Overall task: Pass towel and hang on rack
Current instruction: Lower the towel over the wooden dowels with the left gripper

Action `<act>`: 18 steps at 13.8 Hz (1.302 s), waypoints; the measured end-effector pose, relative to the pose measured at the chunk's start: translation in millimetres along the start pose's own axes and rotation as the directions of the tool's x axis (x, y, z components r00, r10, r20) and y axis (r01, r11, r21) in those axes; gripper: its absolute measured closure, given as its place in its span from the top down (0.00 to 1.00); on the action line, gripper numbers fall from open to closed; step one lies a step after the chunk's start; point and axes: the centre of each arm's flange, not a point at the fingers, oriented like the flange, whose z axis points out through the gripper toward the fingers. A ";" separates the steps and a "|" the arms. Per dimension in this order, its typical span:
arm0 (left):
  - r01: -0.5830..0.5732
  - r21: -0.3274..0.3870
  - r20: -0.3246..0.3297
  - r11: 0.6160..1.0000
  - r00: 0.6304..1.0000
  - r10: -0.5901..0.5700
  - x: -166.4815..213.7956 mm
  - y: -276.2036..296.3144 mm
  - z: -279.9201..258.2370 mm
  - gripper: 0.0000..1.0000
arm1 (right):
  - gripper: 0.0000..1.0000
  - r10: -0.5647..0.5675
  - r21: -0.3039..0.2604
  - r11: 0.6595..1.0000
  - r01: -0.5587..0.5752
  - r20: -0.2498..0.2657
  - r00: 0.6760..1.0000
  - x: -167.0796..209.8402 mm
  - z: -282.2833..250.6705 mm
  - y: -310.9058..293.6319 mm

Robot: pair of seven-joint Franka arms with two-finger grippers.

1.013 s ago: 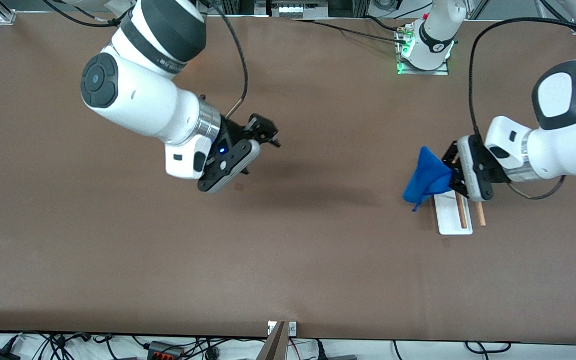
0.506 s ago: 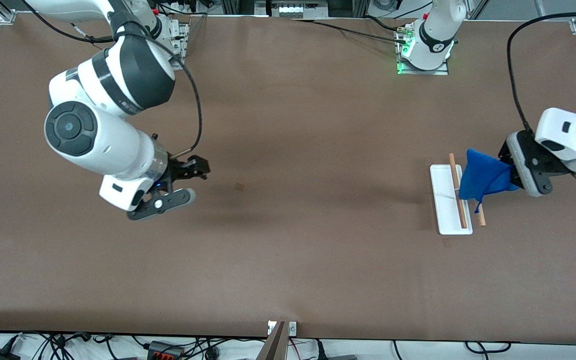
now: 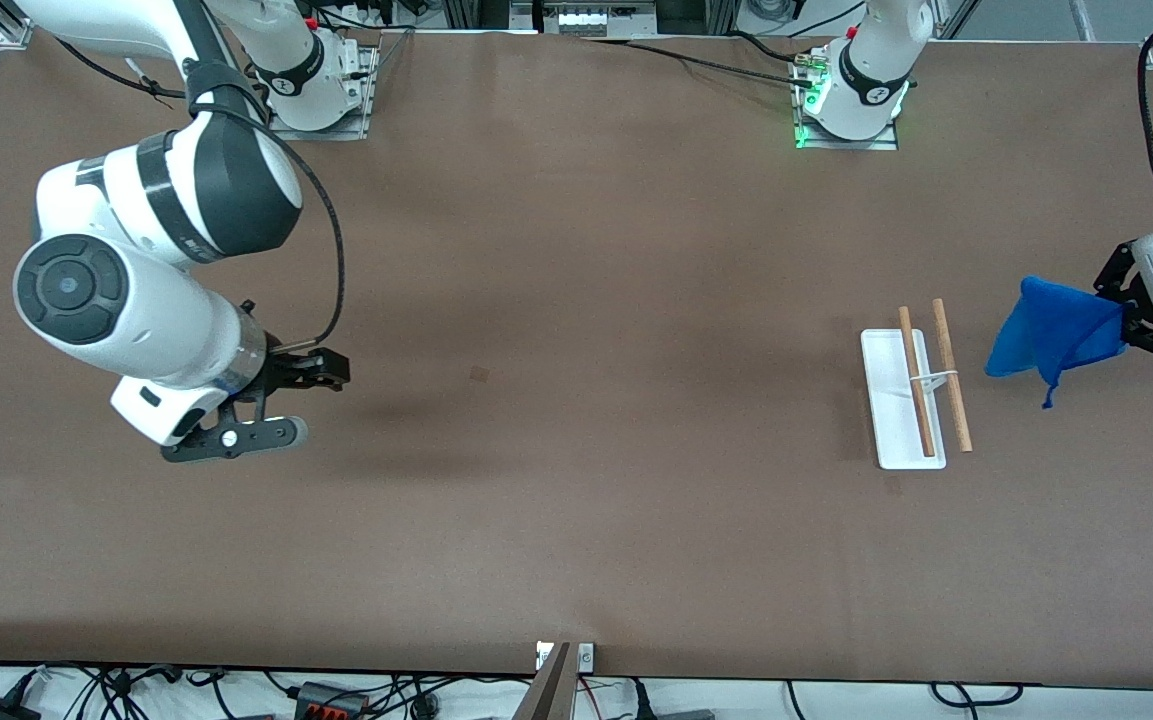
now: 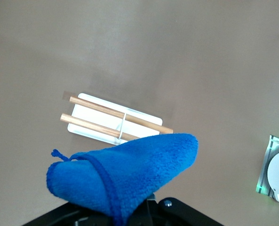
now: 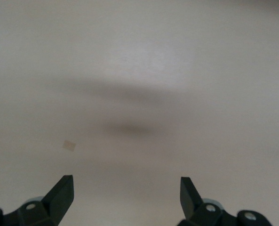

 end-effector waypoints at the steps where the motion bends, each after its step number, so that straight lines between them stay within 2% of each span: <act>1: 0.002 -0.004 0.000 1.000 1.000 -0.002 -0.7 -2.4 4.6 0.04 | 1.00 0.033 -0.001 0.999 -0.033 -0.008 0.999 1.3 -5.2 20.6; 4: 0.041 0.002 -0.002 0.999 0.999 -0.041 1.7 -12.4 30.1 0.04 | 1.00 0.149 0.005 0.989 -0.149 -0.024 0.989 0.0 -19.6 102.8; 7: 0.166 -0.017 0.005 0.986 0.986 -0.166 13.4 -12.4 71.0 0.04 | 1.00 0.218 0.002 0.976 -0.218 -0.013 0.976 -15.9 -24.9 152.4; 10: 0.256 0.008 0.012 0.967 0.967 -0.256 32.6 -8.4 115.1 0.04 | 1.00 0.251 -0.003 0.968 -0.251 -0.049 0.967 -33.2 -40.6 180.1; 14: 0.330 0.022 0.019 0.944 0.944 -0.330 49.8 1.8 154.8 0.04 | 1.00 0.219 -0.026 0.975 -0.221 -0.070 0.973 -57.8 -62.7 223.7; 15: 0.334 0.033 0.013 0.942 0.942 -0.335 52.2 4.2 163.8 0.04 | 1.00 0.212 -0.028 0.976 -0.214 -0.069 0.975 -63.8 -68.4 229.2; 18: 0.347 0.067 -0.002 0.936 0.938 -0.347 48.8 10.6 190.7 0.04 | 1.00 0.213 -0.030 0.977 -0.213 -0.011 0.977 -85.0 -82.8 229.2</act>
